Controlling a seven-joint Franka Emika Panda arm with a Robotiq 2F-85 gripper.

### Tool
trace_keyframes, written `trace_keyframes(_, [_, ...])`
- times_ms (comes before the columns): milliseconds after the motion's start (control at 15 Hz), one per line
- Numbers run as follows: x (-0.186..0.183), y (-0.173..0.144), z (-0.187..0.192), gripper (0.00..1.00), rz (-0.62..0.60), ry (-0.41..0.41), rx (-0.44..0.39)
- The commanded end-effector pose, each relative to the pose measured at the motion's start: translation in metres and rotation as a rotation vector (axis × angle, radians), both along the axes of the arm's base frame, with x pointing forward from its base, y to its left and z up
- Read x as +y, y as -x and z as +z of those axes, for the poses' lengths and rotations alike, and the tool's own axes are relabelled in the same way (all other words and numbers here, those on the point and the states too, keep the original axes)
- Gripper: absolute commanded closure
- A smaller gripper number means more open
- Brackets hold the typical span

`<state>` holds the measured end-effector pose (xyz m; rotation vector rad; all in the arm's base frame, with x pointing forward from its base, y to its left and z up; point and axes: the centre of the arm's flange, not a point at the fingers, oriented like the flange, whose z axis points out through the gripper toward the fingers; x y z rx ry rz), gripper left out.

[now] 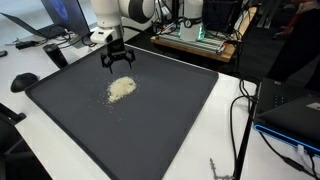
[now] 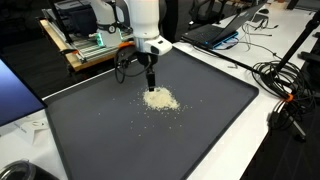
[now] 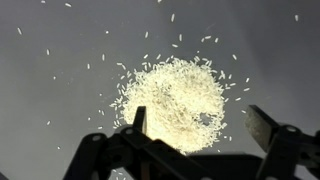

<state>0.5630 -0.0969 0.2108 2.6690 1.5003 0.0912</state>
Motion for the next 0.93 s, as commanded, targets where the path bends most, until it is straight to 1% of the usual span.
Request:
trace_keyframes(0, [-0.001, -0.001, -0.014, 0.00, -0.003, -0.013, -0.022])
trace_keyframes(267, [0.002, 0.001, -0.031, 0.00, -0.005, -0.011, 0.002])
trace_keyframes(733, [0.004, 0.003, -0.045, 0.00, -0.001, -0.018, 0.027])
trace_keyframes(867, [0.005, 0.003, -0.048, 0.05, -0.002, -0.020, 0.031])
